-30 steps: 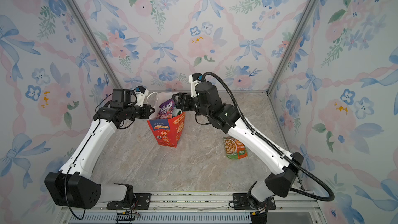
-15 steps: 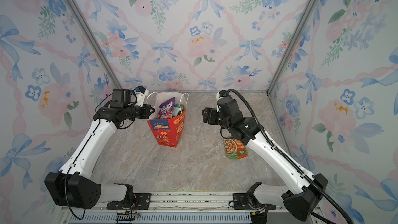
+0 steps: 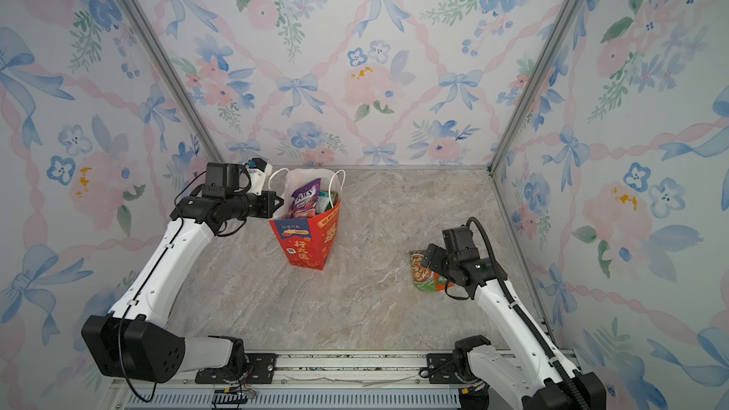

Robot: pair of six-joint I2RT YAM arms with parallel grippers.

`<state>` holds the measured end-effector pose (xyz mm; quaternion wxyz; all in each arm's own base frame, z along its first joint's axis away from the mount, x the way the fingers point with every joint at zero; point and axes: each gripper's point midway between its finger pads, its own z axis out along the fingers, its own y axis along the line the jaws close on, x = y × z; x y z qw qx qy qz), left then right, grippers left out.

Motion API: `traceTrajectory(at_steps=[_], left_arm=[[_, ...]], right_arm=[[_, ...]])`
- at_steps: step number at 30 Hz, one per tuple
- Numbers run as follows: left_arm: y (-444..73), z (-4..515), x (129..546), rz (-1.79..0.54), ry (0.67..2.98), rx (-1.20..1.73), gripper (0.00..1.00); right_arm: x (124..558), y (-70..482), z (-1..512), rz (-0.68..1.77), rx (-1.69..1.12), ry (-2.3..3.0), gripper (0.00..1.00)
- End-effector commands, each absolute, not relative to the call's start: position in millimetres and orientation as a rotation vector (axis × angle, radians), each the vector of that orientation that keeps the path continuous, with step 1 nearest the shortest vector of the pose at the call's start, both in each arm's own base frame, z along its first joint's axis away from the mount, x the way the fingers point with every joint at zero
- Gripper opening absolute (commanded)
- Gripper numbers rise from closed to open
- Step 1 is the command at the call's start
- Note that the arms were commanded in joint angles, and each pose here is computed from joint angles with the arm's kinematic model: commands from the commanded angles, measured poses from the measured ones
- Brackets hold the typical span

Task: Place the snacks into the paper bag
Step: 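Move the open right gripper down to the green-and-orange soup packet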

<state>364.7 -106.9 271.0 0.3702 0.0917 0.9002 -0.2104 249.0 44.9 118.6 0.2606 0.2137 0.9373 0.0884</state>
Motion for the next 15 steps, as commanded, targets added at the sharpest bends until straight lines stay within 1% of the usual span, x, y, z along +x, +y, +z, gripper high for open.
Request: traceTrajectory(at_steps=[1,8,15], left_arm=[[-108.3,277.1,359.7,-0.562,2.285,0.253,0.0],[-108.4,274.6,358.8,-0.566,2.291,0.25,0.0],[-107.0,276.0,357.0,-0.555,2.286,0.25,0.0]], right_arm=[[249.6,45.4,107.4,0.325,0.629,2.544,0.96],[255.1,32.4,80.5,0.292,0.686,2.578,0.96],[269.4,25.4,65.3,0.253,0.66,2.612,0.96]])
